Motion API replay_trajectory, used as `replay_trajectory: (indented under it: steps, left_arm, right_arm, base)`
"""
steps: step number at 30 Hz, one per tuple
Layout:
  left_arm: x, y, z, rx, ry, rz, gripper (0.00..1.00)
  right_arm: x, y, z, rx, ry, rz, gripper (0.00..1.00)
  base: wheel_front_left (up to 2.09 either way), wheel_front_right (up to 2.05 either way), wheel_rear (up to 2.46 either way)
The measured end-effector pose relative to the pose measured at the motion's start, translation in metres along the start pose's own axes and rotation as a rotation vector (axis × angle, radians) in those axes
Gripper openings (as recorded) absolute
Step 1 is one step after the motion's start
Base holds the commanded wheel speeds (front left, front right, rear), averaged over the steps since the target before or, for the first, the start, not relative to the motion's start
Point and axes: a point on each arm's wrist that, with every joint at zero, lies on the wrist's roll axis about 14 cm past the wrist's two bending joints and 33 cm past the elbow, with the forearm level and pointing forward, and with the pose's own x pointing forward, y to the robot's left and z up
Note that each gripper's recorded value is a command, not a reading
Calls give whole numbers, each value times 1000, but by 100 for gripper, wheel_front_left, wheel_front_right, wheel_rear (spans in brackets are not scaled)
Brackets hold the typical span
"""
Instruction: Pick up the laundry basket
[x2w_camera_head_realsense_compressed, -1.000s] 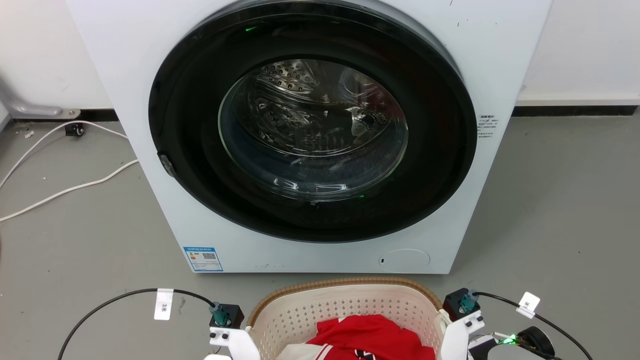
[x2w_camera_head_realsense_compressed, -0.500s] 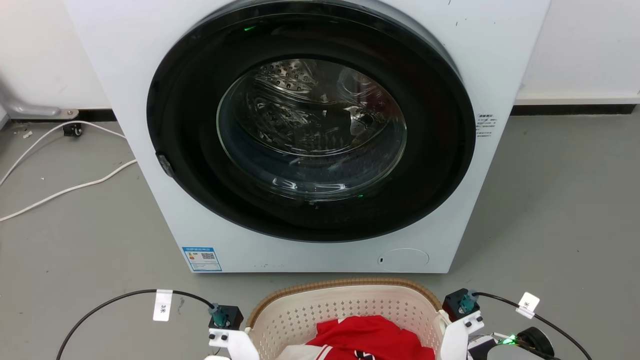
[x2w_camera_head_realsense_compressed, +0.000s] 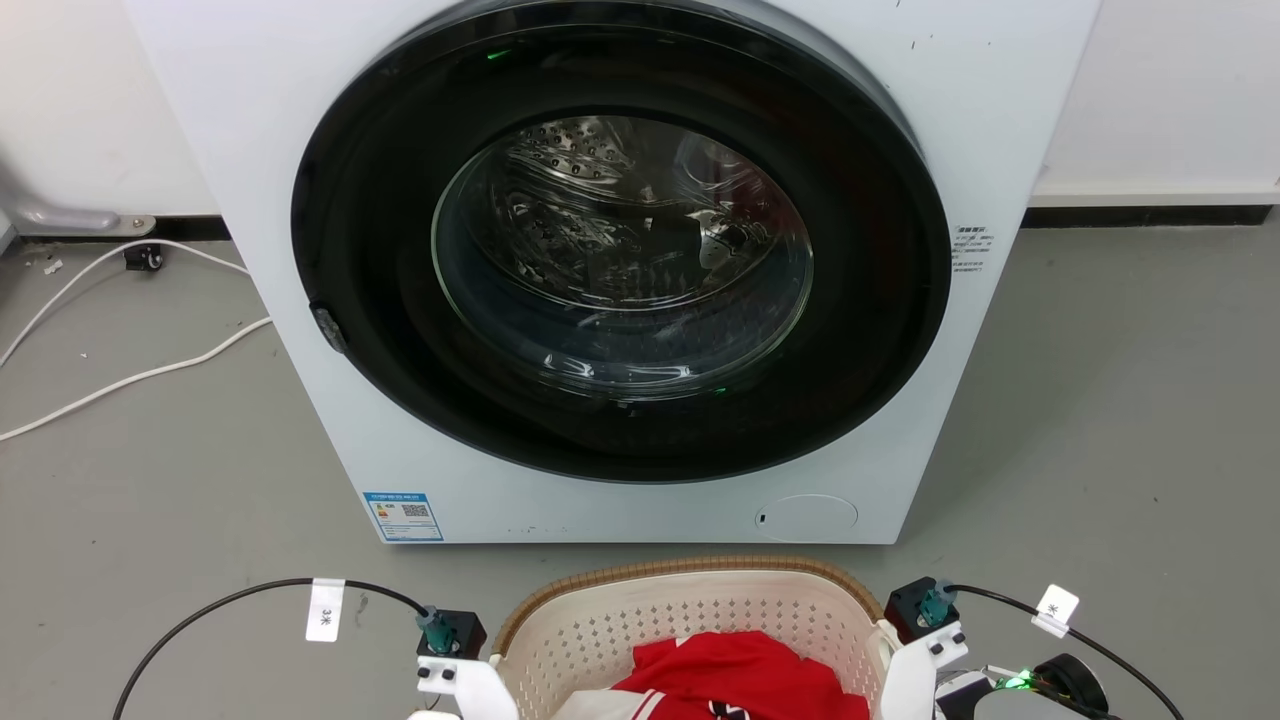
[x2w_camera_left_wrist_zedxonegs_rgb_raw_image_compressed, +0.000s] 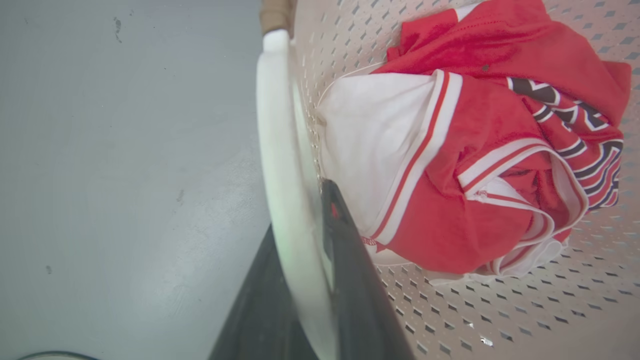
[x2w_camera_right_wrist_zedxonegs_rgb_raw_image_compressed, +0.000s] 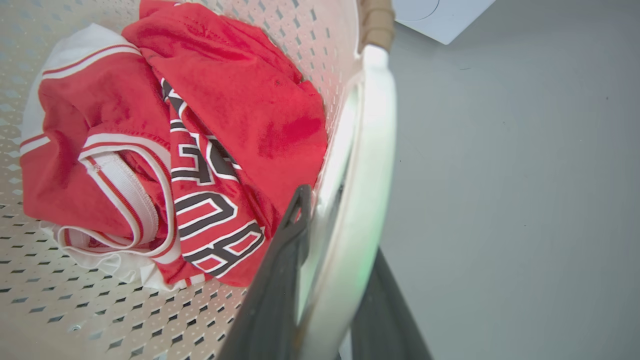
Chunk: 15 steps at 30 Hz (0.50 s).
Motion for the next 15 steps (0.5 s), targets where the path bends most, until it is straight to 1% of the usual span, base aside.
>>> replay_trajectory:
  steps: [15]
  left_arm:
    - [1,1,-1,-5,1,0,0]
  right_arm:
    - [1,0,-1,2,3,3,0]
  base:
    - [0,0,0]
